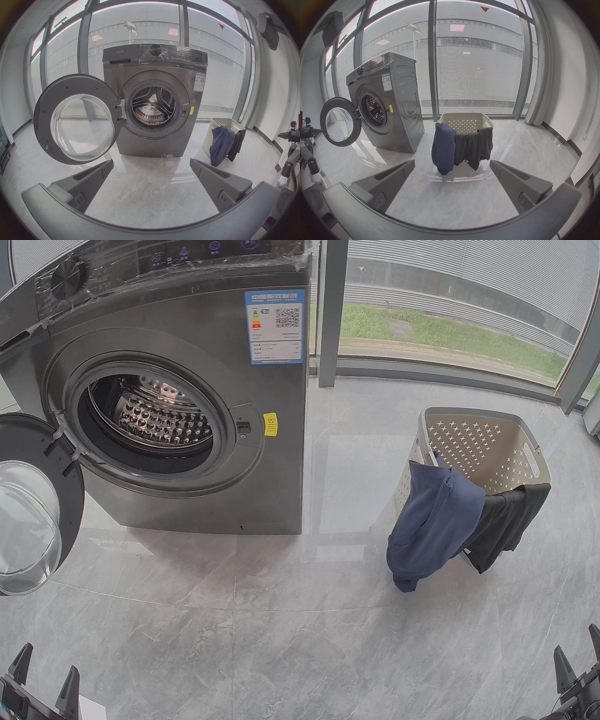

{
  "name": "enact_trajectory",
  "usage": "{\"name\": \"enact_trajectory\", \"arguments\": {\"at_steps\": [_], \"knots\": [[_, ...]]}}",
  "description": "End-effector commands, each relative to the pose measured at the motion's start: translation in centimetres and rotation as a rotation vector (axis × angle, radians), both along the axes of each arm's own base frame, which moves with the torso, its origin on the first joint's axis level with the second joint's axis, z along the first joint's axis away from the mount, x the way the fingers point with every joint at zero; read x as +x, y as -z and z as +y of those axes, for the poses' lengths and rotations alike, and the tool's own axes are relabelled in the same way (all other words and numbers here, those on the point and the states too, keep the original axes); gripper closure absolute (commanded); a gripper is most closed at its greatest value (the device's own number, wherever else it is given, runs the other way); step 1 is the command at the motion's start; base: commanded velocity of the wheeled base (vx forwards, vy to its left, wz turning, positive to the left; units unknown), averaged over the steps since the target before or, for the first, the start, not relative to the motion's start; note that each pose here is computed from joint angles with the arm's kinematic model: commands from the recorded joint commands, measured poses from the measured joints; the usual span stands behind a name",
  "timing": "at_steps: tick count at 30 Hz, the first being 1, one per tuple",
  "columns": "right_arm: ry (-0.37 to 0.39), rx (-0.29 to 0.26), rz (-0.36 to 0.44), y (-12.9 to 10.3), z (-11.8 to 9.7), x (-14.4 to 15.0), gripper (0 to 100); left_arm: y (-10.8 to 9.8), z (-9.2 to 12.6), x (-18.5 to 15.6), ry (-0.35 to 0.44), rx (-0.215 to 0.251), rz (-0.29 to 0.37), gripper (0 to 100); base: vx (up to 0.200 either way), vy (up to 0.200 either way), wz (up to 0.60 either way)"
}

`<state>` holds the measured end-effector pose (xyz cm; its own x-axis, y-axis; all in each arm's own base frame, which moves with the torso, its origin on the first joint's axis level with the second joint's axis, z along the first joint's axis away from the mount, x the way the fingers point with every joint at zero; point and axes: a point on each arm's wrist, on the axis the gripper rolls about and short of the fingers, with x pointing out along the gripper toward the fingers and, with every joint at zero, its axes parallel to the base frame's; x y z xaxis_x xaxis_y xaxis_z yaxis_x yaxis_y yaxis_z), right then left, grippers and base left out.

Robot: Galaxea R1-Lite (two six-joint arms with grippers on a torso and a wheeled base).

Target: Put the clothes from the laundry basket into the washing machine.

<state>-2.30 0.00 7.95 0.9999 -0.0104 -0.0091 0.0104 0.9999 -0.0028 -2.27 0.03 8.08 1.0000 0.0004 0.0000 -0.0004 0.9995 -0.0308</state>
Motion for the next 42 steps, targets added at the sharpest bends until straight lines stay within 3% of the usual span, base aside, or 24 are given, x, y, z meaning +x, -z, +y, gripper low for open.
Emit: {"name": "enact_trajectory", "arguments": {"at_steps": [1, 8, 17, 26, 42], "knots": [[0.000, 0.000, 0.006, 0.38, 0.00, 0.04, 0, 0.51, 0.00, 0.04, -0.001, -0.001, 0.005, 0, 0.000, -0.200, 0.00], [0.000, 0.000, 0.006, 0.38, 0.00, 0.04, 0, 0.51, 0.00, 0.04, -0.001, -0.003, 0.005, 0, 0.000, -0.029, 0.00], [0.000, 0.000, 0.006, 0.38, 0.00, 0.04, 0, 0.51, 0.00, 0.04, -0.001, -0.004, 0.005, 0, 0.200, 0.000, 0.00], [0.000, 0.000, 0.006, 0.38, 0.00, 0.04, 0, 0.51, 0.01, 0.04, -0.003, -0.004, 0.005, 0, 0.000, 0.000, 0.00], [0.000, 0.000, 0.006, 0.38, 0.00, 0.04, 0, 0.51, 0.00, 0.04, -0.001, -0.006, 0.005, 0, 0.000, -0.200, 0.00]]}}
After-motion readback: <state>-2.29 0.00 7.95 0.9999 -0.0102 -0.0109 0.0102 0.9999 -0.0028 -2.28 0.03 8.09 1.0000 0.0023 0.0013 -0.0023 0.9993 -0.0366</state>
